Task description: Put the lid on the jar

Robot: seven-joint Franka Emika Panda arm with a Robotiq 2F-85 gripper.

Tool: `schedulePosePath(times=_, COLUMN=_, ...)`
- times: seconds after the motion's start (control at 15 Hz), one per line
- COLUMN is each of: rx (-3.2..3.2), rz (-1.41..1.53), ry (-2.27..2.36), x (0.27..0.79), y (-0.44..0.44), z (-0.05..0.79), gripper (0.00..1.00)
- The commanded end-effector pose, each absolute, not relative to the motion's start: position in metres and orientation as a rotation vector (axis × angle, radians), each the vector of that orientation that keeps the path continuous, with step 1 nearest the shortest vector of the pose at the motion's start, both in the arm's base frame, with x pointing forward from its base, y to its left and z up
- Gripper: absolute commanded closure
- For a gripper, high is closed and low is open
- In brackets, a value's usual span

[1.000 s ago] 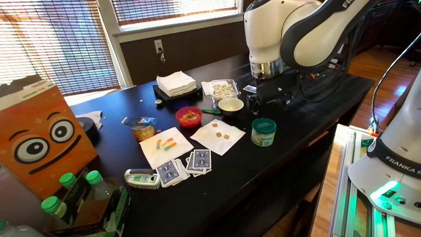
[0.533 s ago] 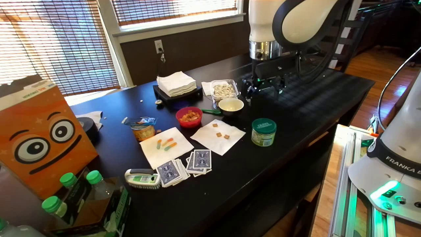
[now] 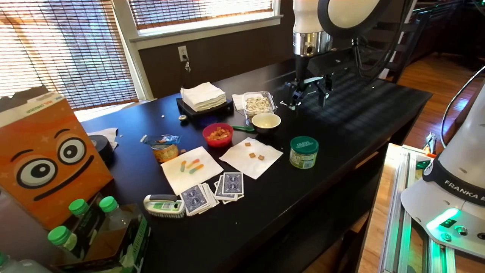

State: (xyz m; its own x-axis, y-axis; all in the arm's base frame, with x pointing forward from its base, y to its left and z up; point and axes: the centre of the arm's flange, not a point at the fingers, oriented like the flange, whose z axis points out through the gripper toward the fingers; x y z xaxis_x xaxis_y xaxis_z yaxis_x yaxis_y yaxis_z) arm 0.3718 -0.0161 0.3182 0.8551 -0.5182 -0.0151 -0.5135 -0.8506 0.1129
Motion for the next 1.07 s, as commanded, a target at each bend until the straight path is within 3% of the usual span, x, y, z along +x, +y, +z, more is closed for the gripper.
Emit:
schedulePosePath(times=0.0, rx=3.017, rz=-0.075, ry=-0.696, x=0.321, y=-0.022, z=0.335, gripper=0.0)
schedulePosePath(times=0.87, rx=3.063, rz=-0.177, ry=-0.556, x=0.298, y=0.004, z=0.378, gripper=0.0)
schedulePosePath(times=0.93, rx=3.036, rz=-0.195, ry=-0.569, x=0.333, y=-0.005, z=0.38, gripper=0.0)
schedulePosePath(times=1.0, rx=3.036, rz=-0.184, ry=-0.562, x=0.333, y=-0.004, z=0.382, gripper=0.0)
